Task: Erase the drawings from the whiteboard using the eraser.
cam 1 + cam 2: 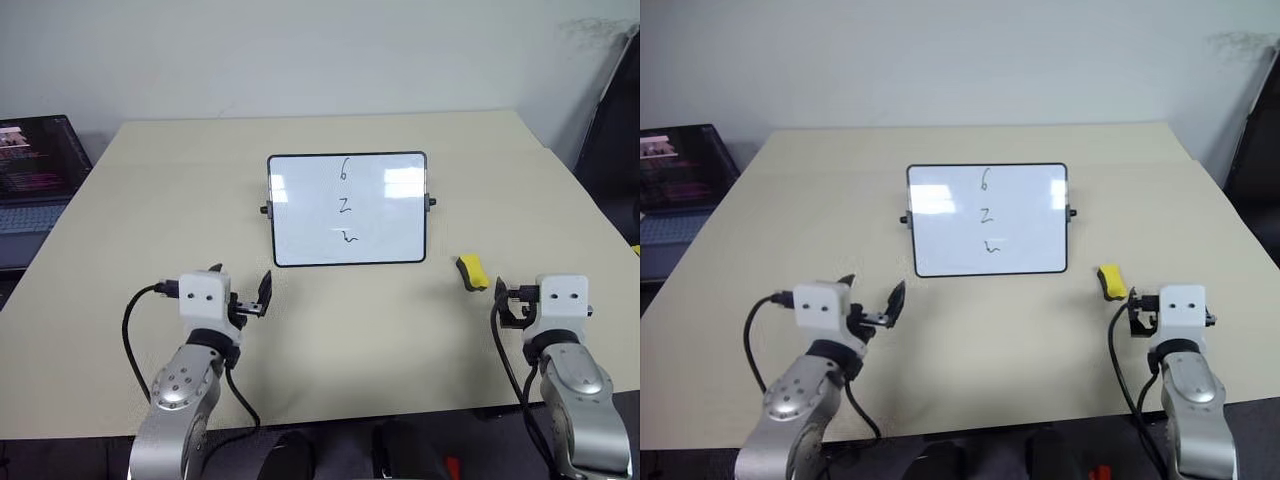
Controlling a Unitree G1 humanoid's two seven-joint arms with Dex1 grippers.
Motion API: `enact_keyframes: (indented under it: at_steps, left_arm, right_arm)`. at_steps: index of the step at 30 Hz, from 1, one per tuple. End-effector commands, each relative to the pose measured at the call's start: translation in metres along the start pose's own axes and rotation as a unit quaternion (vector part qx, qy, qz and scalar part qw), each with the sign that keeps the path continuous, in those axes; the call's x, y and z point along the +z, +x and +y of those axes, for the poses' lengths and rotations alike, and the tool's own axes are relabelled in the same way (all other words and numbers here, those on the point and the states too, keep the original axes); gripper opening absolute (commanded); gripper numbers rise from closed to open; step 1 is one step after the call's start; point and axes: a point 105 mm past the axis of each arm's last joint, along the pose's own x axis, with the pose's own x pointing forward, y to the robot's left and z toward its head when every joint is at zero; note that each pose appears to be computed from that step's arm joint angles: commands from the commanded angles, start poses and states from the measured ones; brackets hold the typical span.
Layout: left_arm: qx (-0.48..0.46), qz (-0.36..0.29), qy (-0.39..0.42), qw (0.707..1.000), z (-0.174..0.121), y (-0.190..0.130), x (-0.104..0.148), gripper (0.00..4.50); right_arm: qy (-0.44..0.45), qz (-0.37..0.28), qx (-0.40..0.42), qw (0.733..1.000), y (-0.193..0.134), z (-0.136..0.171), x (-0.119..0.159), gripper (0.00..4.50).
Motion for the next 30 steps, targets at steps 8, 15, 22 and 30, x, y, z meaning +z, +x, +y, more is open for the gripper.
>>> enact_keyframes:
  at_steps: [8, 15, 22, 30]
  left_arm:
    - [-0.018, -0.035, -0.003, 0.999, -0.015, 0.003, 0.016, 4.50]
    - [-0.021, -0.038, 0.002, 0.999, -0.011, 0.007, 0.013, 4.50]
    - [-0.018, -0.043, 0.008, 0.999, -0.007, 0.009, 0.011, 4.50]
    - [-0.005, -0.053, 0.012, 0.999, -0.001, 0.015, 0.015, 4.50]
  right_arm:
    - [-0.002, -0.022, -0.017, 1.000, -0.006, -0.004, 0.015, 4.47]
    - [0.006, -0.020, -0.036, 0.999, -0.007, -0.009, 0.014, 4.47]
    - [0.023, -0.028, -0.031, 0.999, -0.006, -0.002, 0.017, 4.47]
    - [0.049, -0.039, -0.024, 0.998, -0.002, -0.002, 0.021, 4.47]
